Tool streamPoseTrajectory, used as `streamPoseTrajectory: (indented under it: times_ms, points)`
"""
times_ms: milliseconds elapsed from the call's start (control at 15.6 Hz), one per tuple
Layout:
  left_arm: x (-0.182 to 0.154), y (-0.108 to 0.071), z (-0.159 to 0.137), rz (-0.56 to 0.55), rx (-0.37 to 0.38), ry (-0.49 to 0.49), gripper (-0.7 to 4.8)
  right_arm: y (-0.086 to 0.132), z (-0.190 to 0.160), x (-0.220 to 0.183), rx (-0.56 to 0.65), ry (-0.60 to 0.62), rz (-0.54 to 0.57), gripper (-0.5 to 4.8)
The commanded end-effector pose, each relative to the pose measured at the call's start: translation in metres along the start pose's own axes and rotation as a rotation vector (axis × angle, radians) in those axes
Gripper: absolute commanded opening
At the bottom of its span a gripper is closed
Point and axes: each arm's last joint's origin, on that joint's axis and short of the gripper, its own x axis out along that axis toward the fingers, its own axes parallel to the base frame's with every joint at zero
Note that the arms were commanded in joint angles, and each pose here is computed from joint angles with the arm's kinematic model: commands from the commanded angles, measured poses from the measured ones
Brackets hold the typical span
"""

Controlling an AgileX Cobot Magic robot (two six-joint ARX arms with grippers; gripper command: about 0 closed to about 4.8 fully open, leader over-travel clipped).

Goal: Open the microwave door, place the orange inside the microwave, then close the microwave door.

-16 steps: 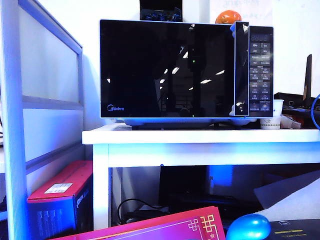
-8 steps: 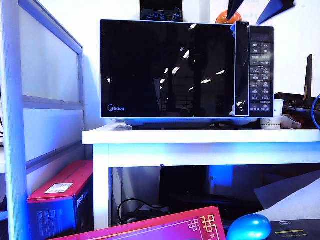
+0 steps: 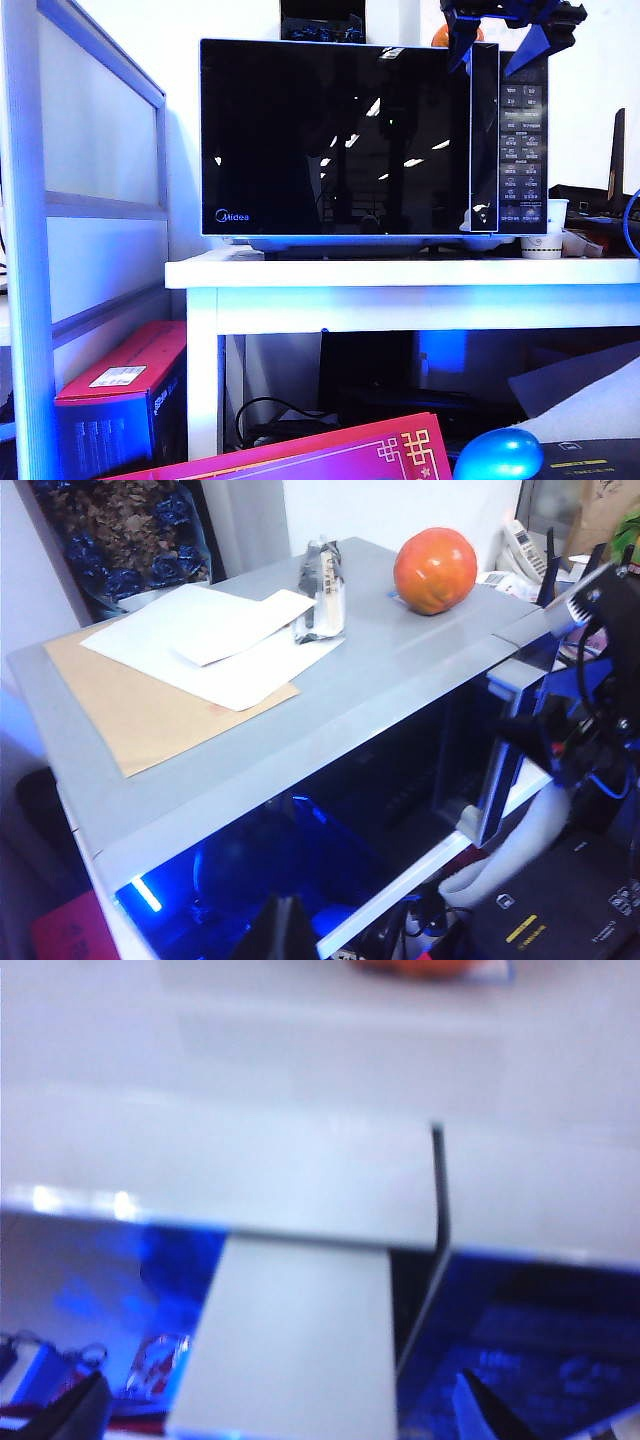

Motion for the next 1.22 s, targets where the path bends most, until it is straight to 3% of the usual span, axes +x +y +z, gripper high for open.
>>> streamPoseTrajectory:
  times_ms: [64, 128, 321, 385, 513, 577, 1219]
  points:
    - [-0.002, 0.000, 0.002, -0.003, 0.005, -0.018, -0.05, 0.000, 0.004, 0.002, 0.003, -0.042, -0.003, 4.19]
    - [-0.002, 0.000, 0.002, -0.003, 0.005, -0.018, -0.05, 0.000, 0.003, 0.004, 0.003, -0.035, -0.003, 3.50]
    - [-0.002, 0.000, 0.002, -0.004, 0.005, -0.018, -0.05, 0.000, -0.002, 0.010, 0.003, -0.006, -0.002, 3.01]
    - [-0.002, 0.000, 0.002, -0.005, 0.004, -0.018, -0.05, 0.000, -0.002, 0.010, 0.003, -0.004, -0.001, 2.46]
    - [-0.002, 0.000, 0.002, -0.006, 0.005, -0.018, -0.05, 0.000, -0.002, 0.010, 0.003, -0.013, -0.004, 0.77]
    - [-0.002, 0.000, 0.002, -0.007, 0.005, -0.018, -0.05, -0.001, -0.001, 0.010, 0.003, -0.018, -0.025, 0.37]
    - [-0.002, 0.000, 0.002, -0.008, 0.004, -0.016, -0.04, 0.000, 0.003, -0.014, 0.001, 0.030, -0.041, 0.39]
